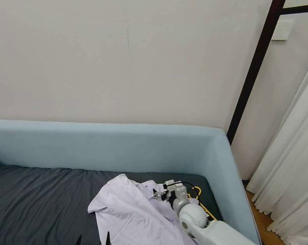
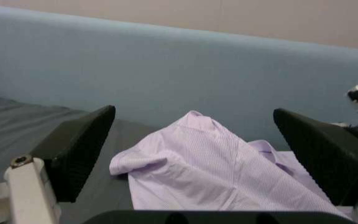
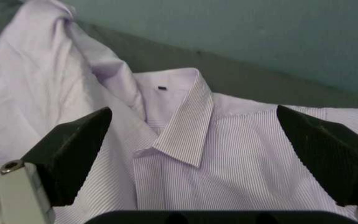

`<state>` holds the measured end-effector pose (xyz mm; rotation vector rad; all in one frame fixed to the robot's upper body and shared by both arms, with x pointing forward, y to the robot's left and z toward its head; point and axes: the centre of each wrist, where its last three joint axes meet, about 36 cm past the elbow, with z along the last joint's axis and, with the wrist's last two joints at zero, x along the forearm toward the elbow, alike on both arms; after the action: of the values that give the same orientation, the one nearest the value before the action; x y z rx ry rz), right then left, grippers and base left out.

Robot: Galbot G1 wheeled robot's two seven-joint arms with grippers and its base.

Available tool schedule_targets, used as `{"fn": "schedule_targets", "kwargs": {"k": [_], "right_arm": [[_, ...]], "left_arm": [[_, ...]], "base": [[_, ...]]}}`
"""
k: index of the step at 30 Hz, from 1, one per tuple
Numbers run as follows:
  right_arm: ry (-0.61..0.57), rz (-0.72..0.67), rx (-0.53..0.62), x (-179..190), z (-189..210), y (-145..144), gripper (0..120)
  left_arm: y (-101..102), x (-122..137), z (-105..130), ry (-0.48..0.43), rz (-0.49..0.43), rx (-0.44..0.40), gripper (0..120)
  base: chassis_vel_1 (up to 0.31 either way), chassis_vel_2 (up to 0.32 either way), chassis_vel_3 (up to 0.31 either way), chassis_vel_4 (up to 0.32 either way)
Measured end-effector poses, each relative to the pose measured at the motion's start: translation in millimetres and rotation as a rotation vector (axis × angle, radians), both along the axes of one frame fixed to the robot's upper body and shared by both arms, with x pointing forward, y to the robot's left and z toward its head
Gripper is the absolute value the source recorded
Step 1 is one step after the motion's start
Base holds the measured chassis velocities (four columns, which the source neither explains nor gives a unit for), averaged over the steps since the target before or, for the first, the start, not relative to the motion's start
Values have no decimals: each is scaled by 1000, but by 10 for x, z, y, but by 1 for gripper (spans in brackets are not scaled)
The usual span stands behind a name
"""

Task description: Pick up the clothes from the sofa and hang them on the clothes hanger.

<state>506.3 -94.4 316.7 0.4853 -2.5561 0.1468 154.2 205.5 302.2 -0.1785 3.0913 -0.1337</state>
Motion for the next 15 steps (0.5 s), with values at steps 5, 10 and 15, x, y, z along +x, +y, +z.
{"fn": "schedule_targets", "kwargs": {"k": [5,10,15], "right_arm": [[22,-11,-10,152,-214,179,100],[59,-2,-11,286,-403,370,100],[82,-16,-39,426,-591,440,100]], "left_arm": [[8,16,-12,-1,1,0,100],[14,12,-18,0,4,1,100],[32,-23,-22,4,11,2,100]], "base": [[0,0,0,0],[0,0,0,0],[0,0,0,0]]}}
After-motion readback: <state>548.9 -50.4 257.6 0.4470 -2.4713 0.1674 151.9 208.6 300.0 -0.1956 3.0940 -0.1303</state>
